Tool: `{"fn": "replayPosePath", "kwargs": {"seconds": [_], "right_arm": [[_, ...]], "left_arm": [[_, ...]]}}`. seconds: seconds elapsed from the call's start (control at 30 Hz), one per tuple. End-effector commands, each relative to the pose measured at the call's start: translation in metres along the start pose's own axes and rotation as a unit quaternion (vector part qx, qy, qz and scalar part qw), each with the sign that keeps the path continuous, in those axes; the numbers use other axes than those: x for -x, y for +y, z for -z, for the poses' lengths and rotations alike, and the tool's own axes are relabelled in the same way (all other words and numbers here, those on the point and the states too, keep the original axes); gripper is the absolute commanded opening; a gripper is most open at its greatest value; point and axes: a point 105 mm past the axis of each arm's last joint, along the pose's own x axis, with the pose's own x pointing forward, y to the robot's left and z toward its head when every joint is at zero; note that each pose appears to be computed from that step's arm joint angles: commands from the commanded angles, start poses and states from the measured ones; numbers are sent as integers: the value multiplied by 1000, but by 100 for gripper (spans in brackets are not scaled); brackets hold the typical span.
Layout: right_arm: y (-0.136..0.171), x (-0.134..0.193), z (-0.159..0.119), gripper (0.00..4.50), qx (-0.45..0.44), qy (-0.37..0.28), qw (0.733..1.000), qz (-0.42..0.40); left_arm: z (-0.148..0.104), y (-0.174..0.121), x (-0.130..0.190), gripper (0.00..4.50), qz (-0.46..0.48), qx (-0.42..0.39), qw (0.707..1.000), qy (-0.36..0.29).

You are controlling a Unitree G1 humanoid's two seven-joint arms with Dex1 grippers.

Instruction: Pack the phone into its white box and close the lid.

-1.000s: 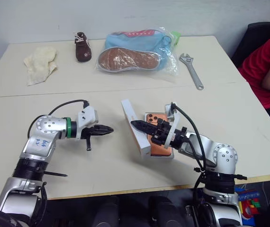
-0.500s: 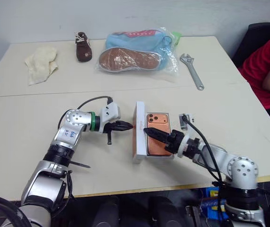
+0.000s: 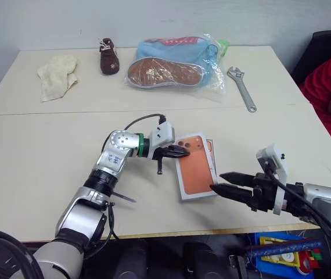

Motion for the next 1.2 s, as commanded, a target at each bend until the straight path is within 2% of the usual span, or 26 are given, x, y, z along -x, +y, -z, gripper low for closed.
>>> {"fn": "replayPosePath", "kwargs": {"seconds": [0.03, 0.1, 0.13, 0.23, 0.37, 0.43, 0.5, 0.7, 0.87, 1.1, 1.2], "right_arm": [[17, -3, 9, 224, 70, 33, 996, -41], [16, -7, 17, 140, 98, 53, 993, -43], [14, -9, 23, 113, 111, 65, 991, -41], [8, -15, 38, 2, 152, 101, 982, -36], [-6, -25, 49, 2, 186, 120, 975, -22], [-11, -30, 50, 2, 194, 121, 973, -18], [-15, -34, 51, 2, 199, 121, 972, -16], [-20, -43, 39, 2, 195, 90, 977, -9], [-24, -41, 30, 2, 186, 72, 980, 6], [-21, -34, 38, 2, 178, 85, 980, -3], [-10, -26, 27, 2, 158, 53, 985, -32]], "left_arm": [[-24, 12, 13, 0, -12, -29, 999, -23], [-29, 13, 25, 0, -5, -25, 999, -26], [-29, 11, 33, 0, 9, -19, 999, -24], [-22, -3, 54, 0, 68, -4, 998, 6], [13, -17, 72, 0, 112, -14, 989, 100], [29, -18, 71, 0, 115, -34, 983, 142], [37, -12, 60, 0, 99, -46, 982, 155], [21, 9, 9, 0, 60, -55, 990, 111], [3, 23, -11, 0, 25, -52, 995, 76], [3, 25, -7, 0, 28, -52, 995, 75], [1, 21, 8, 0, 60, -23, 996, 64]]}}
